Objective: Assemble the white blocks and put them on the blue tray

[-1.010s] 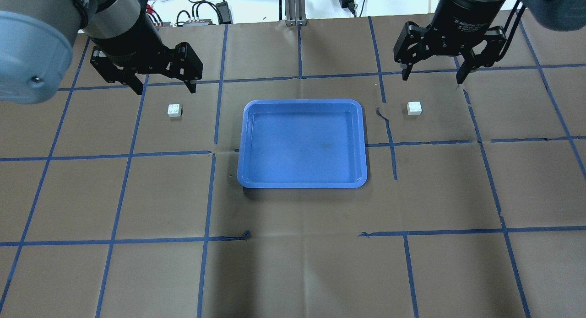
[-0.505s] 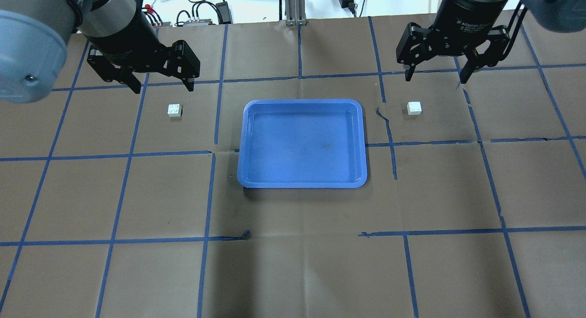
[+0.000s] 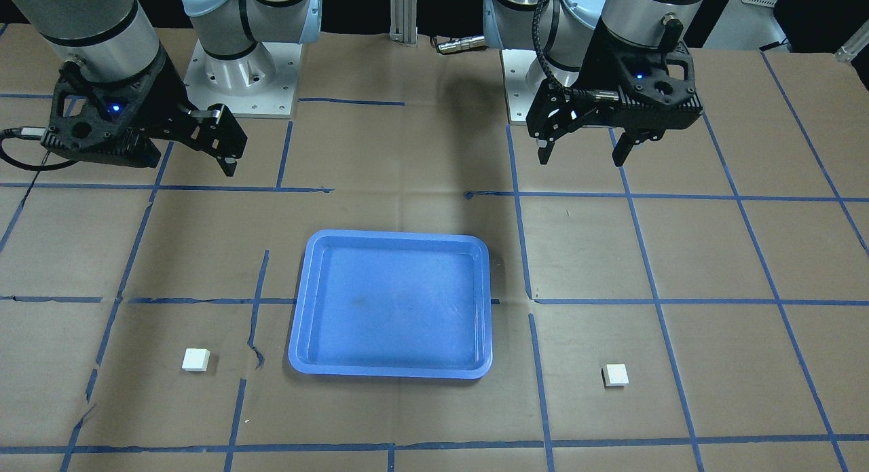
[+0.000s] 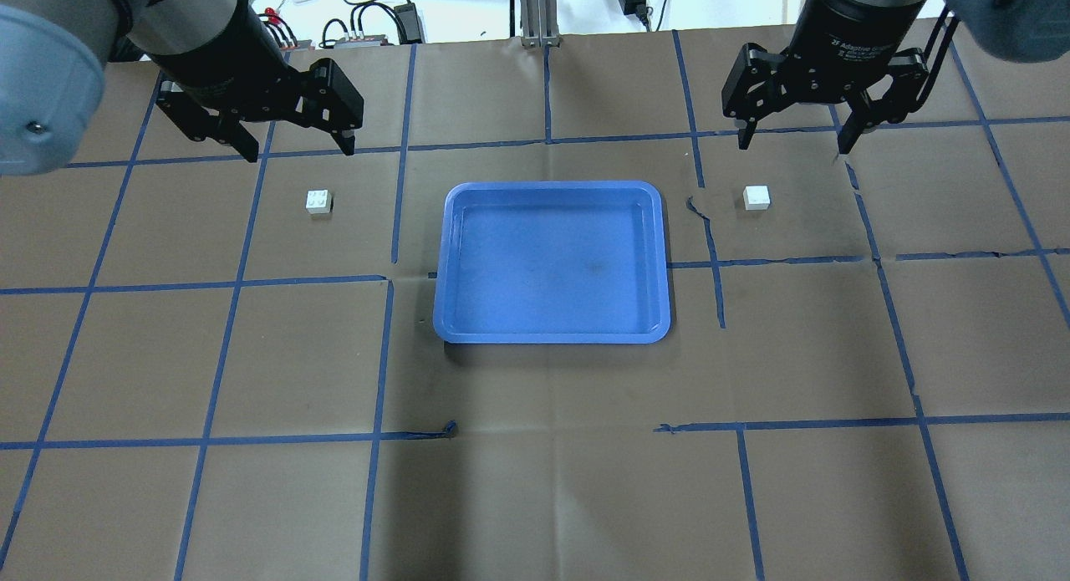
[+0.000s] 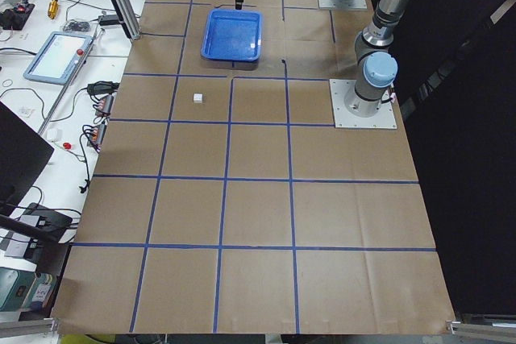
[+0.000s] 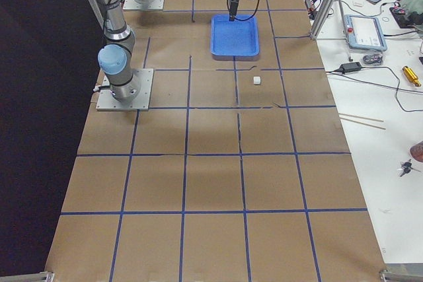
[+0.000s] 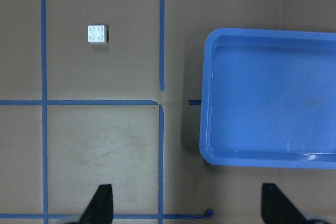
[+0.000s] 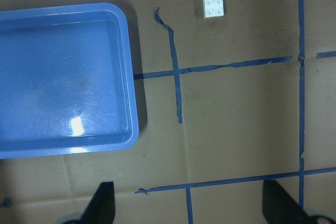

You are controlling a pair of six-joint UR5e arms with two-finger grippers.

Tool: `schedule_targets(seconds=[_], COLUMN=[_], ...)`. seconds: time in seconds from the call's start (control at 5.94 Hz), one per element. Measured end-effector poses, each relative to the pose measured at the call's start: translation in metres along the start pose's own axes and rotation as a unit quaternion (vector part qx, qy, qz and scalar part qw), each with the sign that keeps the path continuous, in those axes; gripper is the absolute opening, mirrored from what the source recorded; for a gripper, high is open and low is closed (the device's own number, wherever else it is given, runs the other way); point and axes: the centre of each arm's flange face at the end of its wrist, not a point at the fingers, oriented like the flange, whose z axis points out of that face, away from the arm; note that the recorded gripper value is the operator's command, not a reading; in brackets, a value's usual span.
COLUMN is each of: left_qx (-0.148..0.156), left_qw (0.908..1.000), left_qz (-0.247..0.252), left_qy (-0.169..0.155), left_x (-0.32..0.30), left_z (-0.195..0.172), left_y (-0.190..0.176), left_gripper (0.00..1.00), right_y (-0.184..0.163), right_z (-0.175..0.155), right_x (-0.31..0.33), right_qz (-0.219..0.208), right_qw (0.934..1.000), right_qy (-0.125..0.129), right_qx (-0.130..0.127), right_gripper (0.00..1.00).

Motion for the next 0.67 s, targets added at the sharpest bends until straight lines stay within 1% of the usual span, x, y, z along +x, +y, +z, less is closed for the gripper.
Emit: schedule_targets(seconds=[0.17,0.34,0.5,0.67], left_qx=[-0.010,-0.023,-0.037,-0.040], left_qw=[0.9999,0.9997,0.9993,0.9991], left_qz=[0.000,-0.001,0.004,0.006], left_qy=[-0.001,-0.001,-0.005,-0.011], left_x=[-0.025,-0.046,-0.062,-0.075], left_z=[0.010,0.027,0.050,0.080], left_y=[-0.007,-0.020,-0.040,-0.067], left_gripper=[0.99,0.99,0.99,0.99], right_y=[0.000,-0.001,-0.003,-0.008], right_z=[0.001,0.004,0.005,0.005], right_x=[0.000,0.002,0.006,0.014], right_qz=[-0.036,-0.103,-0.193,-0.296], right_qw=[0.9994,0.9946,0.9811,0.9553], right_qy=[0.003,0.006,0.007,0.007], right_qx=[-0.002,-0.006,-0.007,-0.004], right_gripper=[1.00,1.00,1.00,1.00])
